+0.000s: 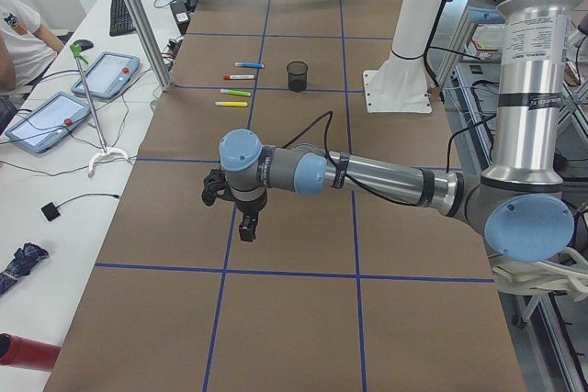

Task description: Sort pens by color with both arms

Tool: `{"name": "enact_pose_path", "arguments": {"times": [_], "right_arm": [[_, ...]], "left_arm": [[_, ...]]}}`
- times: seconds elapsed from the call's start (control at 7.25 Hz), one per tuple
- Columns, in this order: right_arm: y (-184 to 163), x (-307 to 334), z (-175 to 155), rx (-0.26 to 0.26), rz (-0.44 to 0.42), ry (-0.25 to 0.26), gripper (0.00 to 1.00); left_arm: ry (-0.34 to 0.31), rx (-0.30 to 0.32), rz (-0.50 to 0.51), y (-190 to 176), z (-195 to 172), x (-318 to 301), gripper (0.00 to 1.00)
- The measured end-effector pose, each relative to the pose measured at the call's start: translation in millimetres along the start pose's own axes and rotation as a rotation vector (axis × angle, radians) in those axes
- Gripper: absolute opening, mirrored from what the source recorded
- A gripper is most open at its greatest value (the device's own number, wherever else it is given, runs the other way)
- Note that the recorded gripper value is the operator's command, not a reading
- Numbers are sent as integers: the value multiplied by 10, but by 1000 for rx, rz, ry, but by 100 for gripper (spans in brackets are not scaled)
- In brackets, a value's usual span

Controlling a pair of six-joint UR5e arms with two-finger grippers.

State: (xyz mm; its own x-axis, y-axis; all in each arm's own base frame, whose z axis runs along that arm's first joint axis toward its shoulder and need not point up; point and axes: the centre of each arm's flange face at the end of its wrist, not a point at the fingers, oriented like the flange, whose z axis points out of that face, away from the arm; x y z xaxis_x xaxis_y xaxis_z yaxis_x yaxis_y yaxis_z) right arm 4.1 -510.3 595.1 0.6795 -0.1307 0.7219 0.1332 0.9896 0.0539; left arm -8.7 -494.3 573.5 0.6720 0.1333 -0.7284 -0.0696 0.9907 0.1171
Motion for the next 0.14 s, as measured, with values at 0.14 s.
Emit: {"name": "enact_pose_path", "arguments": {"times": [0.14], "right_arm": [[2,0,1,0,1,-1,99]], "left_arm": [[0,0,0,0,0,-1,100]]}}
